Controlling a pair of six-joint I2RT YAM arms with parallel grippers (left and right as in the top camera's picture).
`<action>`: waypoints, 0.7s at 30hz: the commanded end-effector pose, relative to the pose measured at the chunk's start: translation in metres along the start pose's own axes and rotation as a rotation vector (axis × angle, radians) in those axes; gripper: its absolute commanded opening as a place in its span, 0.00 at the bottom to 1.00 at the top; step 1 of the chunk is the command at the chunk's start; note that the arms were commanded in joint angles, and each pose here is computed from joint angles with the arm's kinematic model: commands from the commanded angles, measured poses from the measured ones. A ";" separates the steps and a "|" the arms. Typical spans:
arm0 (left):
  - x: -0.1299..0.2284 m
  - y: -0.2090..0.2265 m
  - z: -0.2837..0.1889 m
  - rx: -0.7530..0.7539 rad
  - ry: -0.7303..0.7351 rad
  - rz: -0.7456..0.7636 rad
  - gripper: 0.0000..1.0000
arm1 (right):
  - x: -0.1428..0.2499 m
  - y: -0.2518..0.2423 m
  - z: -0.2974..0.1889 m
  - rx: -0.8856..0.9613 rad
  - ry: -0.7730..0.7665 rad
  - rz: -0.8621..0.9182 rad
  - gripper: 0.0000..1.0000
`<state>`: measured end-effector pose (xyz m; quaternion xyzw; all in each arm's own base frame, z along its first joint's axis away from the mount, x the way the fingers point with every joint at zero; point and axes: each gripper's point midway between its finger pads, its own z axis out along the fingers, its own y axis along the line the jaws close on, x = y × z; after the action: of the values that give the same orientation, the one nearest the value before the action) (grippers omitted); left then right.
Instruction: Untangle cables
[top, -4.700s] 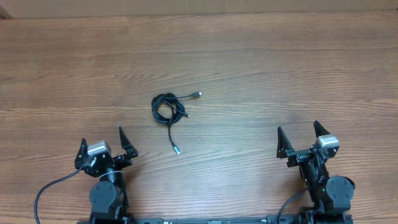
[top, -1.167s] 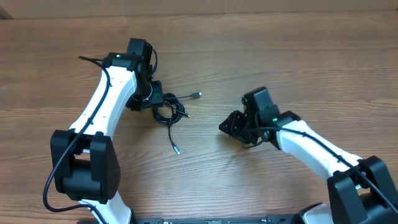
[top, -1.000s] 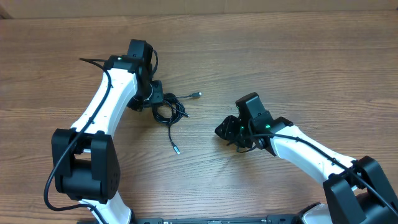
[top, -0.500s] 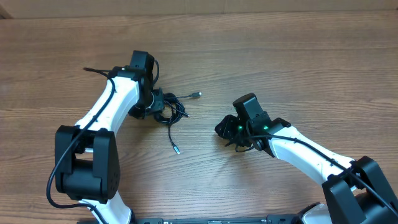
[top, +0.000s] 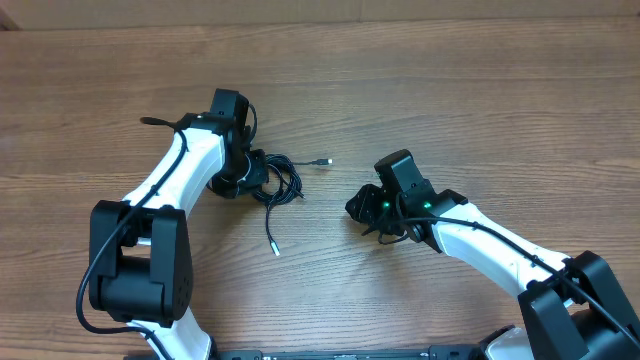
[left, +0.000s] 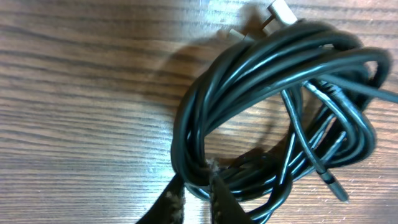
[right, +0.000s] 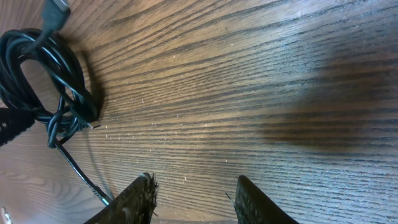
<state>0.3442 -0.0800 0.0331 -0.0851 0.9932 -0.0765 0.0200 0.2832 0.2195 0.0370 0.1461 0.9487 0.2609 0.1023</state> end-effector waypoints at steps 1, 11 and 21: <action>0.006 -0.006 0.004 0.039 0.031 -0.006 0.08 | 0.001 0.000 0.000 0.001 -0.008 -0.004 0.41; 0.031 -0.037 0.002 0.147 0.128 0.020 0.07 | 0.008 0.006 0.000 -0.021 0.024 -0.014 0.29; -0.042 -0.007 -0.034 -0.007 -0.121 0.012 0.54 | 0.003 0.003 0.000 -0.004 -0.006 -0.018 0.35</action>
<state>0.3632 -0.0998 0.0662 -0.0799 0.9877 -0.1303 0.0336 0.2802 0.2242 0.0377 0.1393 0.9489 0.2654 0.0989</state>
